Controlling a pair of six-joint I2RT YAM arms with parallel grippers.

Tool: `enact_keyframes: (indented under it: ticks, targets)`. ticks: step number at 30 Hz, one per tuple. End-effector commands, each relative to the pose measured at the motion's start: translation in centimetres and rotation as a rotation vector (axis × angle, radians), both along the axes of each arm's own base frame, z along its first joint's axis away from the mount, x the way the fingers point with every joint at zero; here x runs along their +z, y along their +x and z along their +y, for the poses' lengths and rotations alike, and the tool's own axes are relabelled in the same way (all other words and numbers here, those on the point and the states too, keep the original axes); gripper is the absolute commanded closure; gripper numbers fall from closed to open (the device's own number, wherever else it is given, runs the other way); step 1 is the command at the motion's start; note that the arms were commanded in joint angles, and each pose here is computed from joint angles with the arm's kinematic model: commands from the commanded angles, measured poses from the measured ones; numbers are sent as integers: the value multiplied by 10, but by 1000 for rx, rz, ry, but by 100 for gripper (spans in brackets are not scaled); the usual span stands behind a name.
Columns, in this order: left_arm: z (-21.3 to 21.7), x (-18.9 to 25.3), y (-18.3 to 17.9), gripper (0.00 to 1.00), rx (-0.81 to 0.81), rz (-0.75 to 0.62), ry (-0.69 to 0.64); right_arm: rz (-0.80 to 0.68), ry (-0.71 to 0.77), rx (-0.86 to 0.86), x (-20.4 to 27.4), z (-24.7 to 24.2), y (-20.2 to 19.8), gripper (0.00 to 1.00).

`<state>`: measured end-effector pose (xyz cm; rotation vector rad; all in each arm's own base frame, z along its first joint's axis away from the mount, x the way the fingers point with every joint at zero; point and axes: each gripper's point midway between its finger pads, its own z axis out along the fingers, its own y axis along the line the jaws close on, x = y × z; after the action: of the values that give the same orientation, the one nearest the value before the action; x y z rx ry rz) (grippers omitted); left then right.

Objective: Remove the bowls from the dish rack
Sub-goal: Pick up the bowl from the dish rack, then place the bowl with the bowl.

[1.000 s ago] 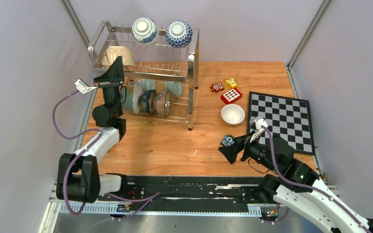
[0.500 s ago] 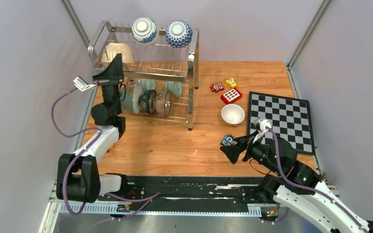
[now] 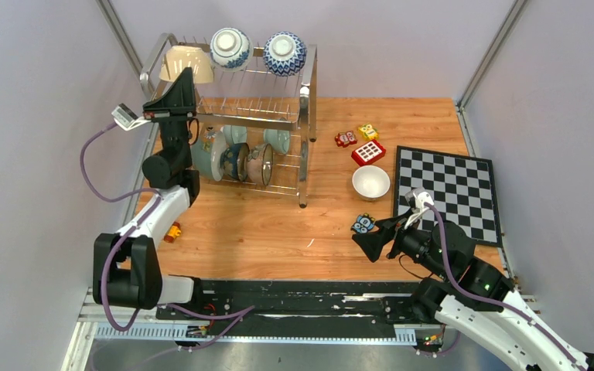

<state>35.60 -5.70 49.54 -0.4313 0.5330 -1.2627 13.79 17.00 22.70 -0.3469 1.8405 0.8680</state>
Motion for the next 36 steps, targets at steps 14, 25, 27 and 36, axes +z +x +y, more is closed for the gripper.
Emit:
enact_keyframes:
  ticks: [14, 25, 27, 36]
  targets:
    - [-44, 87, -85, 100, -155, -204, 250, -66, -1, -1, 11, -1, 3, 7]
    - [-63, 79, -128, 100, -153, -140, 446, -75, 11, -11, 13, -3, 4, 7]
    - [-66, 70, -126, 100, -174, -99, 456, -74, 17, -10, 14, -3, 3, 7]
    - [-84, 62, -135, 100, -170, -59, 601, -76, 10, -17, 19, -6, 3, 7]
